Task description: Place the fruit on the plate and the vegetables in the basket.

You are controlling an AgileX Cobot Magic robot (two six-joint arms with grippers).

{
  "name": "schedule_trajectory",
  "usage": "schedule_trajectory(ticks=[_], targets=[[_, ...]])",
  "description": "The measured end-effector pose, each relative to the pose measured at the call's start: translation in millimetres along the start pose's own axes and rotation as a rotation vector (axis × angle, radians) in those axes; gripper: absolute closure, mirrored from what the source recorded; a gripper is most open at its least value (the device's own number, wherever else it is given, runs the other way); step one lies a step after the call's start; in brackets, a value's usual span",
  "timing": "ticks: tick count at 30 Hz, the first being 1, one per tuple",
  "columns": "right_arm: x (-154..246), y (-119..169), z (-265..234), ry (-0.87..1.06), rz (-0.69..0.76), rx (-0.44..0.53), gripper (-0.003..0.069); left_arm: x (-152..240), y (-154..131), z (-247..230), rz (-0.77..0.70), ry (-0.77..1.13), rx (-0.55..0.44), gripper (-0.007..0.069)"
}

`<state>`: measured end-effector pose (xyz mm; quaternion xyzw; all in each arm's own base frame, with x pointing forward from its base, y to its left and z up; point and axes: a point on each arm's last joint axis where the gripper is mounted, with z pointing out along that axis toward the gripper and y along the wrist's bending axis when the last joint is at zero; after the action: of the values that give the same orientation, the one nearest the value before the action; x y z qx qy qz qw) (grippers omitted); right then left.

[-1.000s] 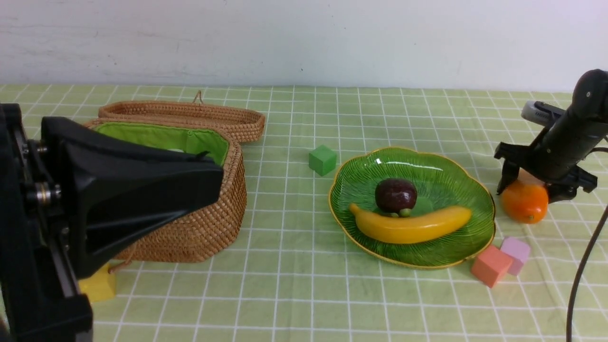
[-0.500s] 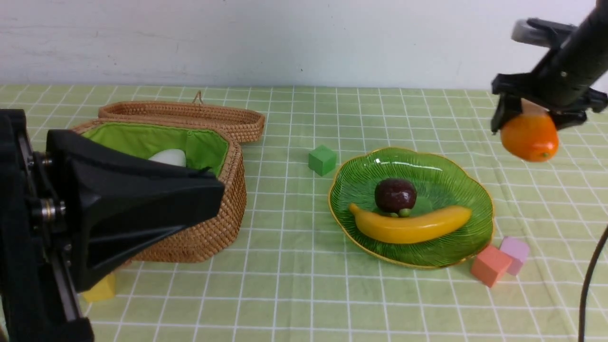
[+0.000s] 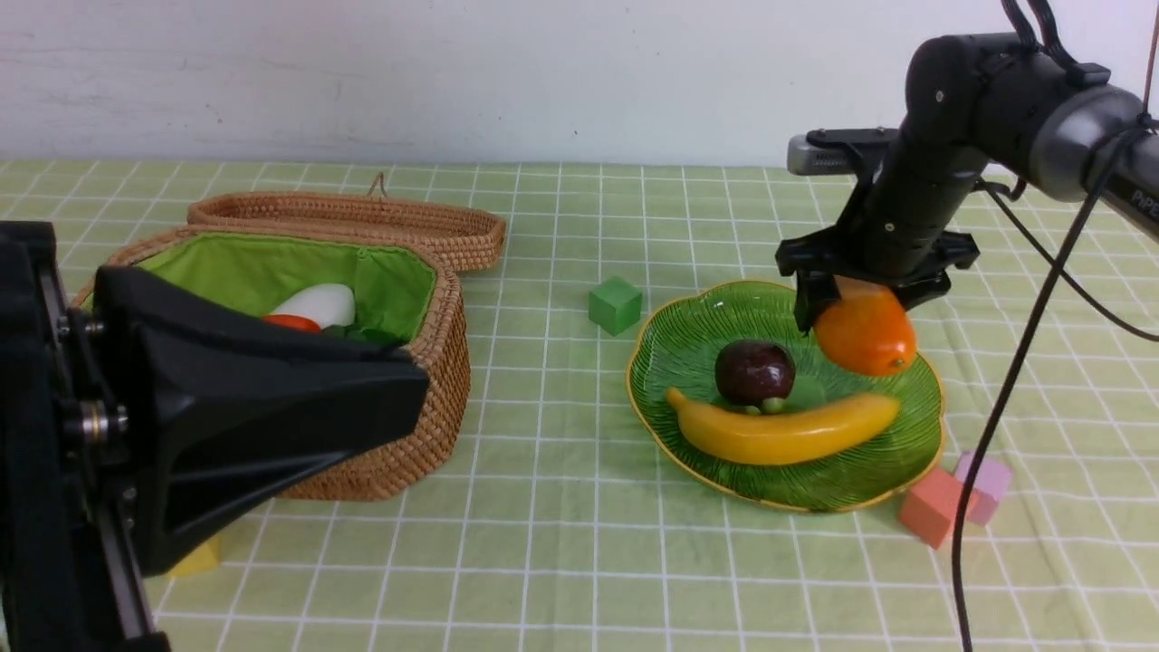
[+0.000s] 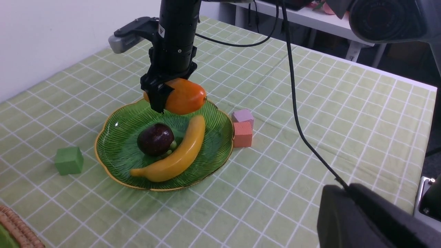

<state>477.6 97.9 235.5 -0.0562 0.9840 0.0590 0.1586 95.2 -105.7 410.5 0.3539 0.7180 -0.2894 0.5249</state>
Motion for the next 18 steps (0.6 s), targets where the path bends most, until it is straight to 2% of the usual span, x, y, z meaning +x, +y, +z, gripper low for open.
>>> schedule_trajectory(ticks=[4, 9, 12, 16, 18], targets=[[0.3, 0.0, 0.0, 0.004, 0.021, 0.0, -0.0008, 0.4, 0.0, 0.1, 0.002, 0.002, 0.001, 0.0621], [2.1, 0.2, -3.6, 0.02, 0.027, 0.0, -0.0011, 0.4, 0.0, 0.1, 0.002, 0.002, 0.001, 0.0621], [3.9, 1.4, -20.5, 0.019, 0.024, -0.001, 0.0023, 0.4, 0.1, 0.1, 0.01, 0.003, -0.001, 0.0621], [4.5, 4.4, -60.0, -0.046, 0.018, -0.008, 0.0127, -0.7, 2.0, 0.1, 0.034, -0.009, -0.022, 0.0621], [6.8, 6.5, -90.3, -0.103, 0.013, -0.014, 0.0229, -2.0, 2.3, -3.4, 0.039, -0.028, -0.037, 0.0624]])
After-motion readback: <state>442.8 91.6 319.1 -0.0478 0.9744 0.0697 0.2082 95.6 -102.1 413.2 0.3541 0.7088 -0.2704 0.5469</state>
